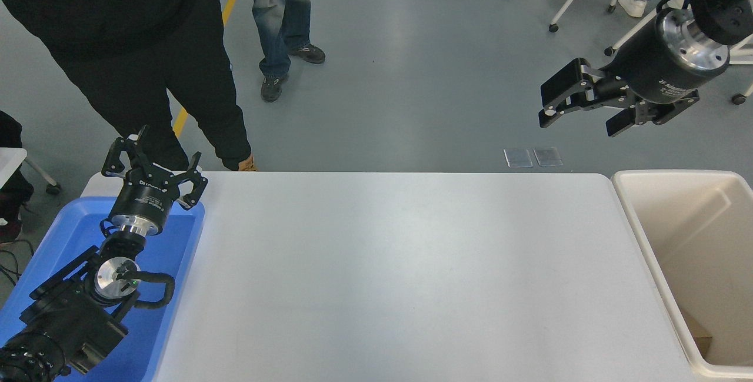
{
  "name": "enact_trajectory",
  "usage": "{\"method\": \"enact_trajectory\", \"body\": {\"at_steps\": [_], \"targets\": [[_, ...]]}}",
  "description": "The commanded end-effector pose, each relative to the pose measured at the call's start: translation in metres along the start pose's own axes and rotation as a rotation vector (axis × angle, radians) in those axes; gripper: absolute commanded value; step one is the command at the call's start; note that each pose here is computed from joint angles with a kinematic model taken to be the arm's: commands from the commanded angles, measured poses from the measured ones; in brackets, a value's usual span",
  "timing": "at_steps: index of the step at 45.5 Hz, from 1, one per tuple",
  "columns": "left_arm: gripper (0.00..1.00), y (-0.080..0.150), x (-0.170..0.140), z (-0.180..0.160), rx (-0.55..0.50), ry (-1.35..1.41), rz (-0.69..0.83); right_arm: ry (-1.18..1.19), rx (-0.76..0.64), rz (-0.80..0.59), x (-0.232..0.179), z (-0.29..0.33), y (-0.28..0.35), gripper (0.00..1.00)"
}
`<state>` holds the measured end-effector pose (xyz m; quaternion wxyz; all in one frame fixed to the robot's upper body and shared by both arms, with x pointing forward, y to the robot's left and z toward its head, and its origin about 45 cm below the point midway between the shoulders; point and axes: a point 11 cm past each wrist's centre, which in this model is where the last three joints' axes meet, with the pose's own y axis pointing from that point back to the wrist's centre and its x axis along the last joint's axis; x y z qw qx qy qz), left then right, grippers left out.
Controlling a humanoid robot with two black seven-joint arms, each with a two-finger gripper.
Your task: Pick up paper ball place in dustbin
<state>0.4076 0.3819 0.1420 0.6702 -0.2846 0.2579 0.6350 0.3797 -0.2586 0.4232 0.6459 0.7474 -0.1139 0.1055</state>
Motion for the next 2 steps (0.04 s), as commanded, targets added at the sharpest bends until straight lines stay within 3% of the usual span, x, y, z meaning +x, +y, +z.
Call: {"method": "enact_trajectory", "body": {"at_steps": [1,2], "targets": [[0.99,0.0,0.0,0.0,0.0,0.0,0.0,0.016,0.001,-0.014,-0.0057,-0.0051,0.0014,1.0],[0.99,0.0,0.0,0.0,0.0,0.0,0.0,0.015,0.0,-0.014,-0.0057,-0.0046,0.0013,1.0]]}}
